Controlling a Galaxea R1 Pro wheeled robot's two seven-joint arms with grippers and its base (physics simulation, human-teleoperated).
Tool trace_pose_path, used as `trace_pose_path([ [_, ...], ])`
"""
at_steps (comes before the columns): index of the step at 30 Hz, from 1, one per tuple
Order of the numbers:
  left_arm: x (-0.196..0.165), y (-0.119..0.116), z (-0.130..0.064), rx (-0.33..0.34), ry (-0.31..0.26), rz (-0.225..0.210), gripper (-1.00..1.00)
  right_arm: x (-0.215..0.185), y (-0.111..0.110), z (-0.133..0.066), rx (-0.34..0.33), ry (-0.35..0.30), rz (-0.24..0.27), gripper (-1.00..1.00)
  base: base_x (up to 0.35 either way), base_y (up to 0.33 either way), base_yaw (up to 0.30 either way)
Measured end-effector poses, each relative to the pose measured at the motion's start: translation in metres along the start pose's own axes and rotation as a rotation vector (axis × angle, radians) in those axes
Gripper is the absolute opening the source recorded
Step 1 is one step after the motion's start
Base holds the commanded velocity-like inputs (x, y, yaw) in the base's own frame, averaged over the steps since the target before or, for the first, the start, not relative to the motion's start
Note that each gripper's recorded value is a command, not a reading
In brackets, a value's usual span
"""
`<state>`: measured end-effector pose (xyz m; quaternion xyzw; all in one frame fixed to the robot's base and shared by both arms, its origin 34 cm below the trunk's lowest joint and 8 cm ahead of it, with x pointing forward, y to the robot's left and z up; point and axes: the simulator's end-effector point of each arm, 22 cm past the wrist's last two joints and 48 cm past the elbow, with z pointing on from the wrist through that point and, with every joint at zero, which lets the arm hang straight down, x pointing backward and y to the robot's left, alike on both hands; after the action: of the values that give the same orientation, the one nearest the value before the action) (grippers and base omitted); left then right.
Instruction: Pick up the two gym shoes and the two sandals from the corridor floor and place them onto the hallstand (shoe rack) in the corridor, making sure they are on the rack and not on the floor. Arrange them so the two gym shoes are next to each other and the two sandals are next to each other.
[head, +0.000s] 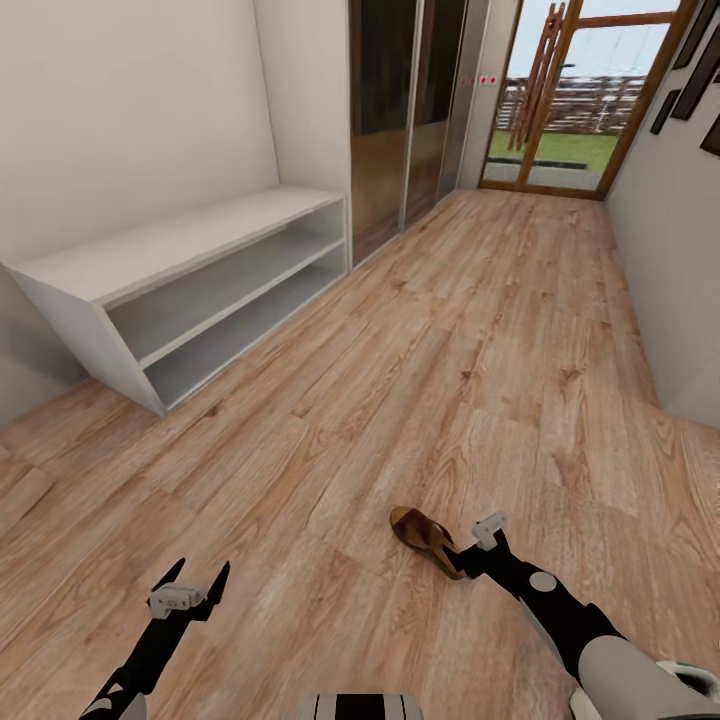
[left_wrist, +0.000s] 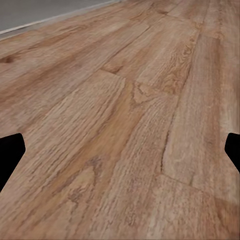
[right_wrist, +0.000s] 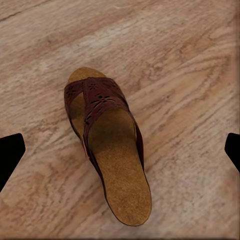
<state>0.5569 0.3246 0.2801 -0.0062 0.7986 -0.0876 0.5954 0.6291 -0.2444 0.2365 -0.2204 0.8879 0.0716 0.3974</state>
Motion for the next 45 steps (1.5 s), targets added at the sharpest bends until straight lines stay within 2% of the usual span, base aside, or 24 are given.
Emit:
trace_pose_path([
  [45,0.0001,0.0001,-0.0002,-0.001,0.0,-0.001,1.0,-0.0004,0.0004,0.0005,0.002,0.001,0.001,1.0,0.0,-0.011,0.0],
])
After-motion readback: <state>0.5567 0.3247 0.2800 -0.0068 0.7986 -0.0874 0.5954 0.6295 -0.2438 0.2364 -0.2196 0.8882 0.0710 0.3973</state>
